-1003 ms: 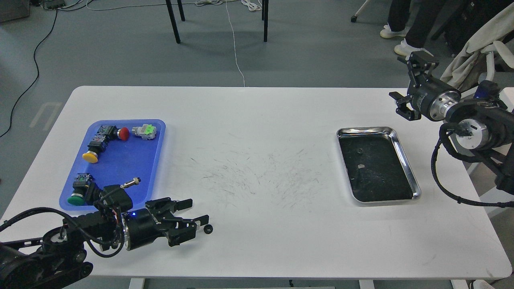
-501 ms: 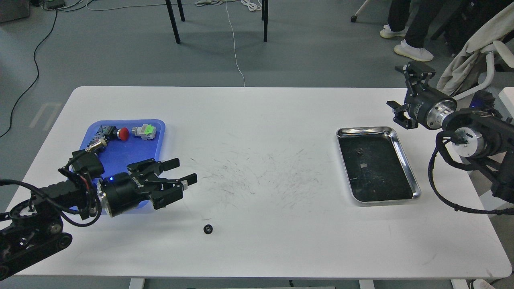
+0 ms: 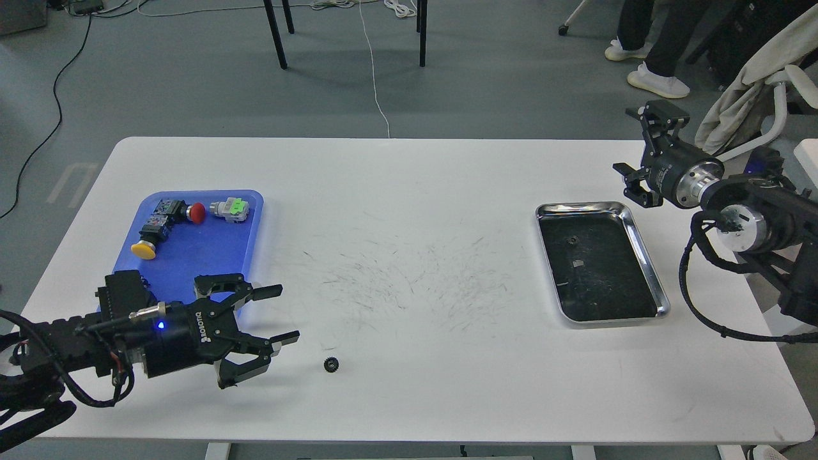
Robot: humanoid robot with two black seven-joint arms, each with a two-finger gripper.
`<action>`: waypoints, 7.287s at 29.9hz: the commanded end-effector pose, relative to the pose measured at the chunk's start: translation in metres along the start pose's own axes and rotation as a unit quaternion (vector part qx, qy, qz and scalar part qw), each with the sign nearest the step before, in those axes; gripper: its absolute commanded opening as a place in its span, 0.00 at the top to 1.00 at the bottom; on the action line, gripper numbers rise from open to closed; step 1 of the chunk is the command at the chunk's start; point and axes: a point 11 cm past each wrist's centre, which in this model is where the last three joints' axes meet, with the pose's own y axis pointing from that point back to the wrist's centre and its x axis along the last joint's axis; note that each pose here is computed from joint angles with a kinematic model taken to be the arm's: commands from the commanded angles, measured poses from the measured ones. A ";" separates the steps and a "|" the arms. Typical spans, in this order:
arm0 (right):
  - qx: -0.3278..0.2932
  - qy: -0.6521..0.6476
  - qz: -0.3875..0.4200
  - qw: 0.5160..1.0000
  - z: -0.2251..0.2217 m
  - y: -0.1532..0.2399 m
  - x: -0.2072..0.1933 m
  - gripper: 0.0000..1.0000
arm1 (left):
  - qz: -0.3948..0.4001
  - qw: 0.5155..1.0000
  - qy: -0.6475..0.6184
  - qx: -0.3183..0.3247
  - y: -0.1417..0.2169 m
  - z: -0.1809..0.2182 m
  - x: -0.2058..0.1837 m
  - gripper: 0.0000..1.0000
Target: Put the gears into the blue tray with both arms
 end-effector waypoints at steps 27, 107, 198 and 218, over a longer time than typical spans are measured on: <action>0.028 -0.010 0.047 0.998 -0.027 -0.002 0.018 0.03 | 0.033 0.996 0.083 -0.020 -0.075 0.049 -0.054 0.29; -0.004 -0.031 0.040 0.999 0.020 -0.001 0.011 0.03 | 0.087 0.980 0.038 0.173 -0.005 -0.082 -0.006 0.92; 0.003 -0.030 0.033 0.999 0.014 -0.001 0.008 0.03 | 0.274 0.731 0.456 0.427 0.090 -0.217 -0.015 0.43; 0.015 -0.040 0.028 0.999 0.008 -0.004 0.000 0.02 | 0.551 0.475 0.642 0.242 0.138 -0.255 0.075 0.14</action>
